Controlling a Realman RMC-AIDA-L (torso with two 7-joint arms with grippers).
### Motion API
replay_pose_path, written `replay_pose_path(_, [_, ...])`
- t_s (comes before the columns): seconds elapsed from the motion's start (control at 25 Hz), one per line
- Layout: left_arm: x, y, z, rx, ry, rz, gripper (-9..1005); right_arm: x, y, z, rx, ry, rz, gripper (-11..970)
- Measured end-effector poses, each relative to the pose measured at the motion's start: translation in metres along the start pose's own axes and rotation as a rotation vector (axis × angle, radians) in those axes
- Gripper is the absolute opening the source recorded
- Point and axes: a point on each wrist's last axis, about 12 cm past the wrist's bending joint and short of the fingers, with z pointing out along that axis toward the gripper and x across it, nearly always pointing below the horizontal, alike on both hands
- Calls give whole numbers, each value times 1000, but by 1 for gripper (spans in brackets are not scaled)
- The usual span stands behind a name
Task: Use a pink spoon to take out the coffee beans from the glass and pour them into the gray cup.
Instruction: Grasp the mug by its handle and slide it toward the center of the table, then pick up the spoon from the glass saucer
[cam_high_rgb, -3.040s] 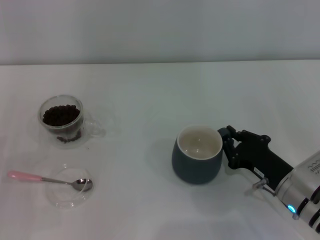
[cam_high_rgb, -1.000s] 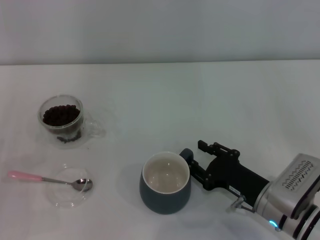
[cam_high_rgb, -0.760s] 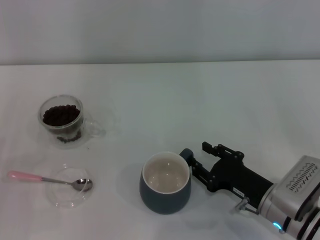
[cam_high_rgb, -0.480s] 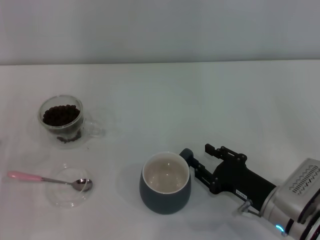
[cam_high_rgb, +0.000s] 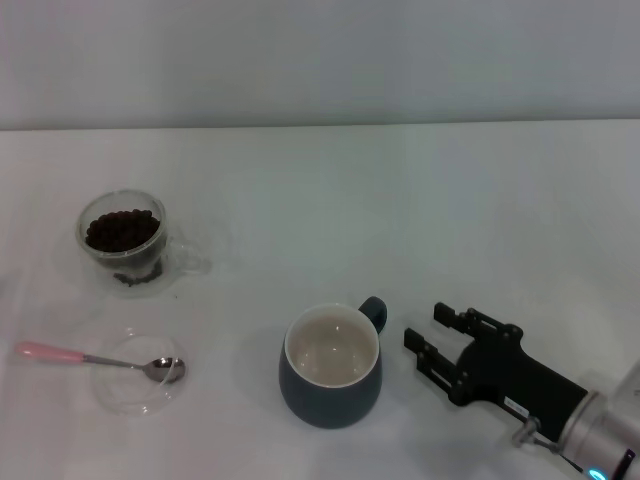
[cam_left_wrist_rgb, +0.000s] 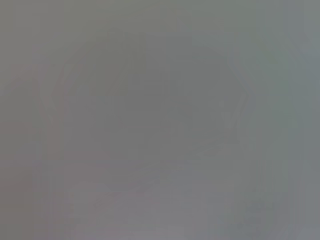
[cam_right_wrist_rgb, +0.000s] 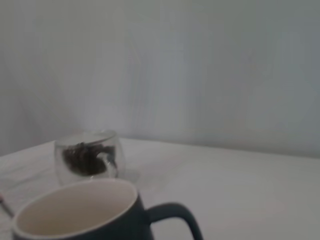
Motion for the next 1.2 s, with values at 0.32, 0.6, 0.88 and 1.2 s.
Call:
replay_pose_path(0.32, [-1, -1, 2, -5, -6, -3, 875, 2, -14, -26, 41, -44, 25, 545])
replay_pose_path(0.6, [3, -2, -2, 4, 19, 12, 875, -12, -51, -32, 265, -132, 24, 545])
replay_pose_path(0.88, [11, -1, -19, -6, 54, 25, 874, -34, -84, -28, 475, -253, 46, 545])
replay_pose_path(1.2, [3, 28, -96, -48, 6, -205, 874, -52, -106, -16, 548, -266, -21, 544])
